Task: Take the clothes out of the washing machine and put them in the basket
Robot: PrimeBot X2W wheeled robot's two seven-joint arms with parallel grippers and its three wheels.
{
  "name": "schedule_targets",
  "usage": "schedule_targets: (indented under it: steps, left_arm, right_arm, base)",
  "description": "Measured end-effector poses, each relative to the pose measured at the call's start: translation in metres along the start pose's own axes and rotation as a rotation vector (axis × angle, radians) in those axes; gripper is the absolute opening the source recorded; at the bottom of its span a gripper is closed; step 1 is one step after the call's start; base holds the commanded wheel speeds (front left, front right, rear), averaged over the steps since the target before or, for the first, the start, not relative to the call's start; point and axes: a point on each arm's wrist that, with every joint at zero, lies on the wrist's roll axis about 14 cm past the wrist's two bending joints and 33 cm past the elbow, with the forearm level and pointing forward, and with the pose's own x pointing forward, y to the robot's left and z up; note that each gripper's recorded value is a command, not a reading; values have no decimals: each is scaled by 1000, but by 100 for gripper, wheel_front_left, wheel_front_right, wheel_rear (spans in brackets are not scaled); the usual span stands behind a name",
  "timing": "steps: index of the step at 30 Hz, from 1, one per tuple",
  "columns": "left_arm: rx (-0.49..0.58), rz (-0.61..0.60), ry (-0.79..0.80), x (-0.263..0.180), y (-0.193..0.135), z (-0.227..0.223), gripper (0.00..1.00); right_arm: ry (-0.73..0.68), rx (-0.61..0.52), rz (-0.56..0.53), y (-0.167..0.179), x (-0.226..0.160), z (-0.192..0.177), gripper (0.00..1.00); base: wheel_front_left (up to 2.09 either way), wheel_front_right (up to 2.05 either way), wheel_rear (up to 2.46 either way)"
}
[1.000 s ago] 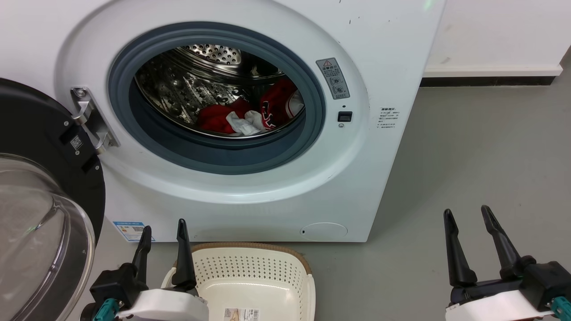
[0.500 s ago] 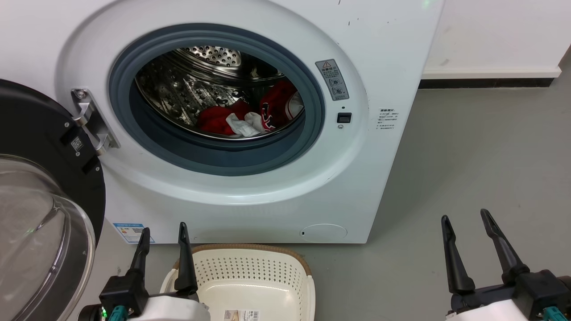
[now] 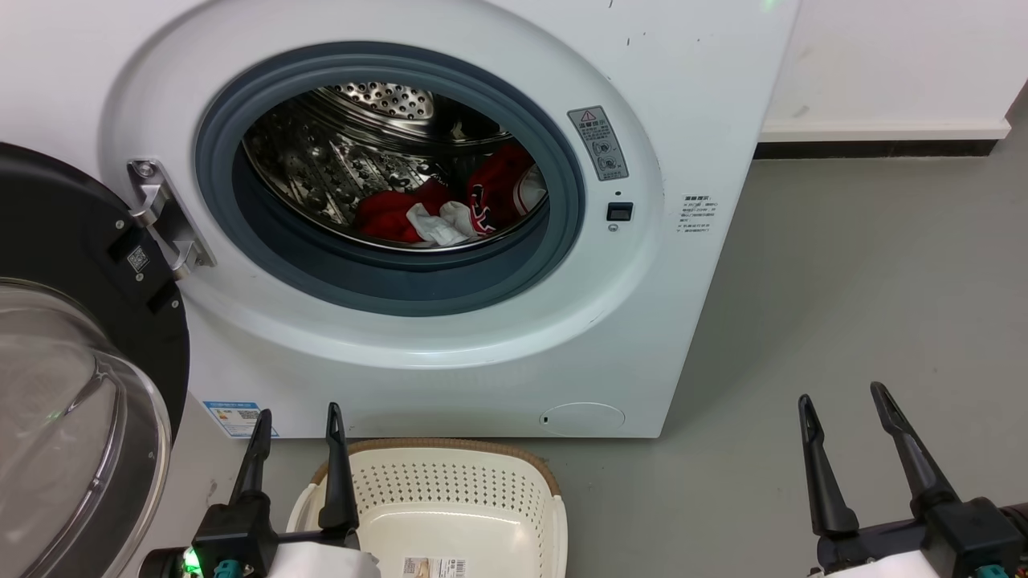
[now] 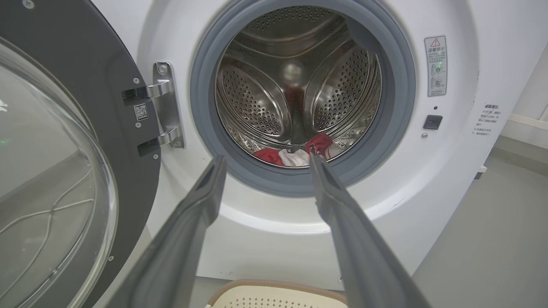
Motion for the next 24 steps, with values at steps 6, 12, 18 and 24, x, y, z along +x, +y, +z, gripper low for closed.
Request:
schedule_targets:
  steps: [6, 12, 18, 24]
  left_arm:
    - [0, 6, 6, 0, 1, -2, 100]
    - [-3, 9, 16, -1, 2, -5, 100]
    - [-6, 9, 24, -2, 2, -7, 100]
    - [-2, 7, 49, 0, 2, -16, 100]
  right_arm:
    - [7, 10, -8, -2, -1, -2, 100]
    - [12, 14, -11, -3, -1, -4, 100]
    - [14, 17, -11, -3, -1, -5, 100]
    - [21, 22, -10, -2, -1, -7, 100]
  base:
    - [0, 0, 0]
    - [0, 0, 0]
    - [0, 0, 0]
    - [0, 0, 0]
